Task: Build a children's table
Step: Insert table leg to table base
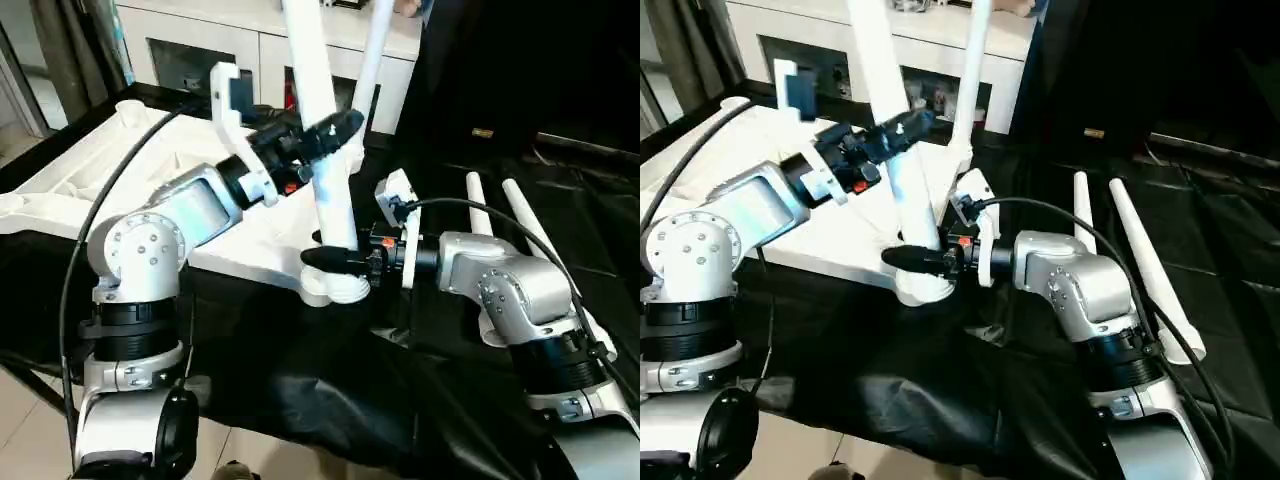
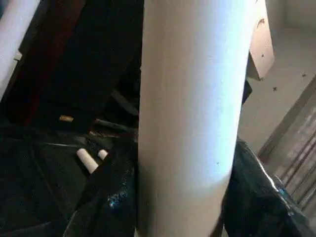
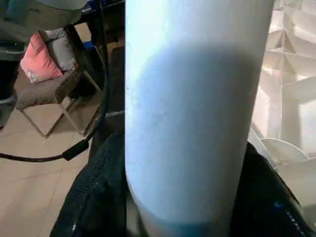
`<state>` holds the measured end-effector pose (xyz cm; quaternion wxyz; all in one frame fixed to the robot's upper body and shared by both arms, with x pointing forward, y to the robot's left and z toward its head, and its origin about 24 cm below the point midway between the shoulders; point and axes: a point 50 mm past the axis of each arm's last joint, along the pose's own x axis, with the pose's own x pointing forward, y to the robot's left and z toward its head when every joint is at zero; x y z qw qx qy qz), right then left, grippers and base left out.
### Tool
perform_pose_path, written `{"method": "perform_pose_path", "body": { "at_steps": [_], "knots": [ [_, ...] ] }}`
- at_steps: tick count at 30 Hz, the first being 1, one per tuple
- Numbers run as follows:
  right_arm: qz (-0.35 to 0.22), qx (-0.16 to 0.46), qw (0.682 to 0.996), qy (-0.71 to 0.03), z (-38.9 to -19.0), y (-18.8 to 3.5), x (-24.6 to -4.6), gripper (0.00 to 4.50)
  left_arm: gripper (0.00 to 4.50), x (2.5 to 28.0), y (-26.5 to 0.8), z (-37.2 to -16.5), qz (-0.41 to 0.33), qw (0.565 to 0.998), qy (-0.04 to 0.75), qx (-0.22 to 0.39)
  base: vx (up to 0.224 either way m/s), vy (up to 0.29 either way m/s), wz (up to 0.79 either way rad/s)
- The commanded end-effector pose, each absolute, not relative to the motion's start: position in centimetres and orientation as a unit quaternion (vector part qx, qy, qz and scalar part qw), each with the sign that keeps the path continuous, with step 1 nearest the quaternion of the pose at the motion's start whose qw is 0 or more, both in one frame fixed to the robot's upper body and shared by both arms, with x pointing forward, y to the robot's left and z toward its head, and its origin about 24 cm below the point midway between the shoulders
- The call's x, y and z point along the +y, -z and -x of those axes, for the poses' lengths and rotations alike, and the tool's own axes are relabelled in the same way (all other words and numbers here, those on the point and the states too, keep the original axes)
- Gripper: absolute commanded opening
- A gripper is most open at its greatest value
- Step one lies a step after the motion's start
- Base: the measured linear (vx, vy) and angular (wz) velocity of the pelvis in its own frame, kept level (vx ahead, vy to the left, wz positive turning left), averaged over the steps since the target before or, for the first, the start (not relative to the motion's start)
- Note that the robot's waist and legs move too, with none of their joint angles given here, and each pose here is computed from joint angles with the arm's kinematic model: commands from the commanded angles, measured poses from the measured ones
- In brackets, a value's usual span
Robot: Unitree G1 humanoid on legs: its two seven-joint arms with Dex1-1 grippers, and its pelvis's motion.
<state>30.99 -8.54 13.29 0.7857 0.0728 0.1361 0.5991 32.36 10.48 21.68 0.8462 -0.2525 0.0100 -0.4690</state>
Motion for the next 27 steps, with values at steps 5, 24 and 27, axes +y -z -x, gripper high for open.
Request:
{"method": "perform_pose_path", "body": {
  "at_steps": [5, 24, 27],
  "knots": [
    [-0.051, 0.127, 0.784, -0.605, -31.4, -14.2, -9.1, 3.08, 1.84, 9.6, -21.9, -32.1, 0.225, 0.835, 0.502, 0.023, 0.0, 0.0, 0.0],
    [-0.071, 0.205, 0.743, -0.633, -31.0, -13.9, -10.4, 3.16, 1.83, 9.0, -22.0, -31.8, 0.191, 0.823, 0.535, 0.029, 0.0, 0.0, 0.0],
    [-0.076, 0.207, 0.742, -0.633, -30.9, -13.8, -10.3, 3.16, 1.83, 8.9, -22.0, -31.7, 0.191, 0.821, 0.537, 0.028, 0.0, 0.0, 0.0]
  ]
}}
